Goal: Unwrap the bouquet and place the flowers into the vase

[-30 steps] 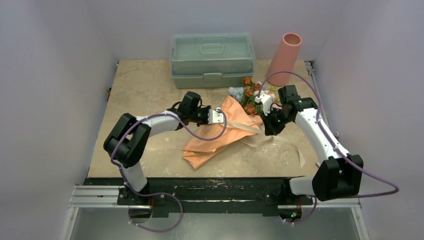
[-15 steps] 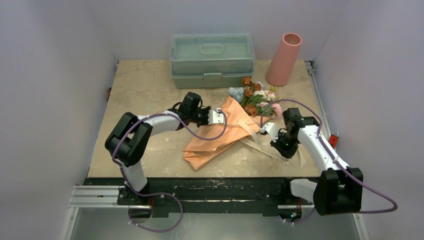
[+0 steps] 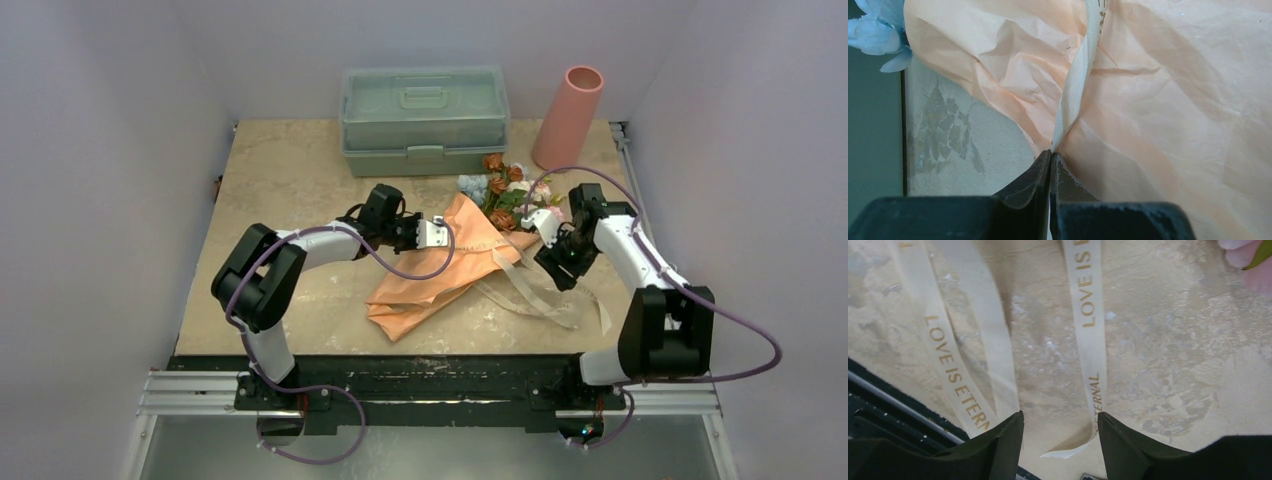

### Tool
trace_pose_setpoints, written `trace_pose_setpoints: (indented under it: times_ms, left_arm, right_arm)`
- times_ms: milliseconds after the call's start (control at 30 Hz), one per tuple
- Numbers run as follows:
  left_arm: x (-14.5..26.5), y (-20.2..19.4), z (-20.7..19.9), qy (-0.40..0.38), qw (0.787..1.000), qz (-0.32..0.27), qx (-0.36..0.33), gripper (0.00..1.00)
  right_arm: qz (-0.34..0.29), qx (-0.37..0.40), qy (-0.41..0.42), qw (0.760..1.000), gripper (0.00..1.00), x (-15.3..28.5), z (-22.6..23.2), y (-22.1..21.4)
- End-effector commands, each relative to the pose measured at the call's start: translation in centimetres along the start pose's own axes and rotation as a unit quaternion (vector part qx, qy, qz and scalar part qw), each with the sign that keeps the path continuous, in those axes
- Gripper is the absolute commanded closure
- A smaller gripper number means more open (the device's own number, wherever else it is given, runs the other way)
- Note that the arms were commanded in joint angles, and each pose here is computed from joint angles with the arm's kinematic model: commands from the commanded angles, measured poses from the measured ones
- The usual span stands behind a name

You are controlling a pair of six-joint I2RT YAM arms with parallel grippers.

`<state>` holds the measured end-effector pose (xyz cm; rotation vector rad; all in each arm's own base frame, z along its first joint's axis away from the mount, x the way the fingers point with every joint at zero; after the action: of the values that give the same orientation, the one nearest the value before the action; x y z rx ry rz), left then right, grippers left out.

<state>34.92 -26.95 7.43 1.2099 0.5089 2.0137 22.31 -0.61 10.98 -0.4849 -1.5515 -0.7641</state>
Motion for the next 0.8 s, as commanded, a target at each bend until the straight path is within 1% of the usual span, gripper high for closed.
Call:
trace_pose_setpoints:
  times_ms: [0, 133, 333, 433, 467, 533, 600, 700, 767]
  left_arm:
    - [0.2, 1.0, 1.6, 0.013, 1.000, -0.014, -0.006, 1.00]
    - [0.3, 1.0, 1.5, 0.011, 1.000, -0.014, -0.008, 1.00]
    - [0.0, 1.0, 1.6, 0.013, 1.000, -0.018, -0.007, 1.00]
    - [0.0, 1.1, 1.8, 0.015, 1.000, -0.019, -0.005, 1.00]
    - [0.0, 1.2, 1.9, 0.018, 1.000, -0.020, -0.003, 1.00]
    - [0.1, 1.4, 2.3, 0.028, 0.999, -0.022, 0.005, 1.00]
    - [0.2, 1.6, 2.6, 0.029, 0.999, -0.024, 0.010, 1.00]
    - [0.5, 2.2, 3.1, 0.035, 0.999, -0.031, 0.016, 0.99]
    - [0.9, 2.7, 3.5, 0.041, 0.998, -0.036, 0.026, 0.89]
  right_arm:
    - [-0.012, -0.053, -0.020, 0.998, 0.40, -1.1, -3.1, 0.9]
    - [0.012, -0.080, -0.024, 0.996, 0.40, -2.2, -5.2, -0.5]
    - [0.035, -0.078, -0.017, 0.996, 0.40, -4.5, -6.2, -1.2]
    - [0.045, -0.083, -0.010, 0.995, 0.43, -5.6, -6.0, -1.6]
    - [0.049, -0.089, -0.006, 0.995, 0.45, -5.9, -5.8, -1.8]
    - [0.052, -0.098, 0.001, 0.994, 0.54, -6.6, -5.6, -1.9]
    - [0.060, -0.103, -0.004, 0.993, 0.66, -7.3, -5.6, -2.2]
    - [0.068, -0.106, 0.003, 0.992, 0.99, -7.5, -5.7, -2.2]
    - [0.052, -0.106, 0.009, 0.993, 1.00, -6.5, -5.8, -1.4]
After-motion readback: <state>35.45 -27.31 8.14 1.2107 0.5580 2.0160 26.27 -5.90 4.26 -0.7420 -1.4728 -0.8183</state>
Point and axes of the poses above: each gripper's point midway between its finger pads, its own x axis back along the fingers, its own z axis along the line the jaws close on, y = z × x, the point moved 3 cm from there along x, back along the fingers, and after that the axes turned 6 degrees about -x, right-handed, at the moved point
